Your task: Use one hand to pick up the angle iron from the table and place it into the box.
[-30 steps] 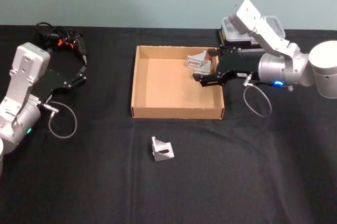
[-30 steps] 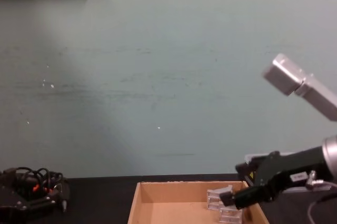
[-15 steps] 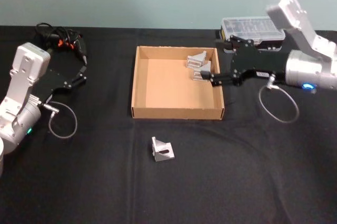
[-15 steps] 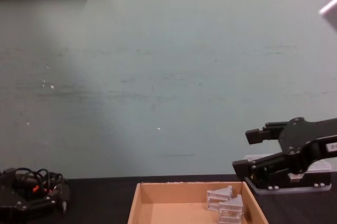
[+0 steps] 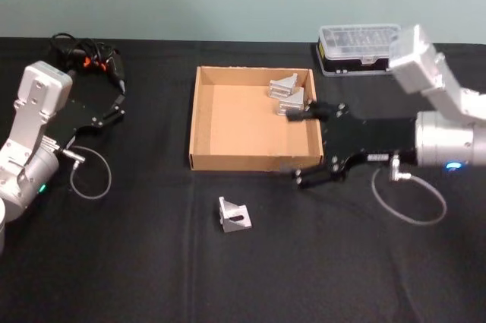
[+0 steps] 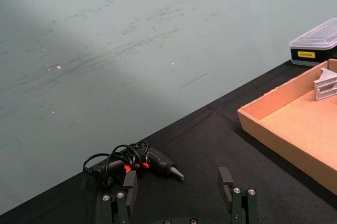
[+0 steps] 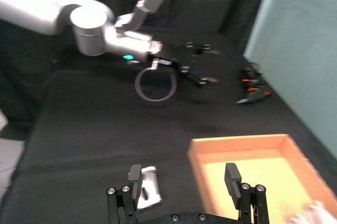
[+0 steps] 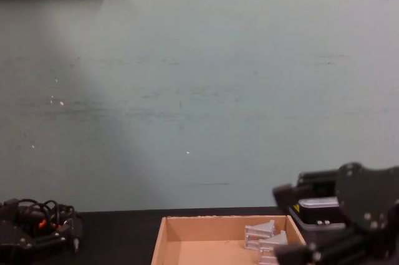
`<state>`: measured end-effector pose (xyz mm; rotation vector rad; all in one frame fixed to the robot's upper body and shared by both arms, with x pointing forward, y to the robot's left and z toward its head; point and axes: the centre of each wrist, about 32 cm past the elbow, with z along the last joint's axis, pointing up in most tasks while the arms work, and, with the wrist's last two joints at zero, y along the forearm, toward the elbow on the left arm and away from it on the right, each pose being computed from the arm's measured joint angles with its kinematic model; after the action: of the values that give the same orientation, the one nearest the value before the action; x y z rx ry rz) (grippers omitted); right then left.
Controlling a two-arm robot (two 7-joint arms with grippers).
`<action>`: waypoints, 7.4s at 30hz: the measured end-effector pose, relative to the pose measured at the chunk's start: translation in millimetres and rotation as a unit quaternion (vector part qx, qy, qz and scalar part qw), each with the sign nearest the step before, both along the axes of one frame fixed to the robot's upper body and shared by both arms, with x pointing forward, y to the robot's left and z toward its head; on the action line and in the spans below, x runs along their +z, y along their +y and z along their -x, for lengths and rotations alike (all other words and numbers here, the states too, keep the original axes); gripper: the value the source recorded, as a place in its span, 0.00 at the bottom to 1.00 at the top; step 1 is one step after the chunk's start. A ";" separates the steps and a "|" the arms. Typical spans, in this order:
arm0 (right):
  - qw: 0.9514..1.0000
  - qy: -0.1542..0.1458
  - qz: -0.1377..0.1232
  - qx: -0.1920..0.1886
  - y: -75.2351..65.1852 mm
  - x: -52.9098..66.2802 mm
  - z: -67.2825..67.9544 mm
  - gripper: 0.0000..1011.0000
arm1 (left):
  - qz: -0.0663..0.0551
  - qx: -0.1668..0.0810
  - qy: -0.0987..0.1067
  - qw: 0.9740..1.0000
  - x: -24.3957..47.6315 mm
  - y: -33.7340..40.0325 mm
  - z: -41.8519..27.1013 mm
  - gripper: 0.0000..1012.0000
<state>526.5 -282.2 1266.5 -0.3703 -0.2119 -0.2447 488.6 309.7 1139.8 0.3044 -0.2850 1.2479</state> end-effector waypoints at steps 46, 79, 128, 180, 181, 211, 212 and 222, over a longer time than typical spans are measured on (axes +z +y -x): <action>0.989 0.063 0.096 0.088 81.4 -69.8 -39.7 0.99 | 0.000 0.000 0.000 1.000 0.0 0.0 0.0 0.99; 0.986 0.084 0.096 0.105 96.4 -86.6 -54.4 0.97 | 0.000 0.000 0.000 1.000 0.0 0.0 0.0 0.99; 0.999 -0.017 -0.037 -0.020 47.8 -10.8 -30.9 0.46 | 0.000 0.000 0.000 1.000 0.0 0.0 0.0 0.99; 0.986 0.019 0.053 -0.160 86.1 -67.5 -111.9 0.46 | 0.000 0.000 0.000 1.000 0.0 0.0 0.0 0.99; 0.986 0.020 0.053 -0.159 86.5 -67.8 -112.0 0.46 | 0.000 0.000 0.000 1.000 0.0 0.0 0.0 0.99; 0.986 0.029 0.058 -0.150 81.9 -73.9 -107.1 0.83 | 0.000 0.000 0.000 1.000 0.0 0.0 0.0 0.99; 0.986 0.029 0.058 -0.151 81.5 -73.8 -106.7 0.88 | 0.000 0.000 0.000 1.000 0.0 0.0 0.0 0.99; 0.986 0.015 0.015 -0.166 70.8 -62.3 -93.2 0.99 | 0.000 0.000 0.000 1.000 0.0 0.0 0.0 0.99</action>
<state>619.8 -211.3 1204.1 -0.4395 -0.1240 -0.5652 488.6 309.7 1139.8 0.3044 -0.2851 1.2479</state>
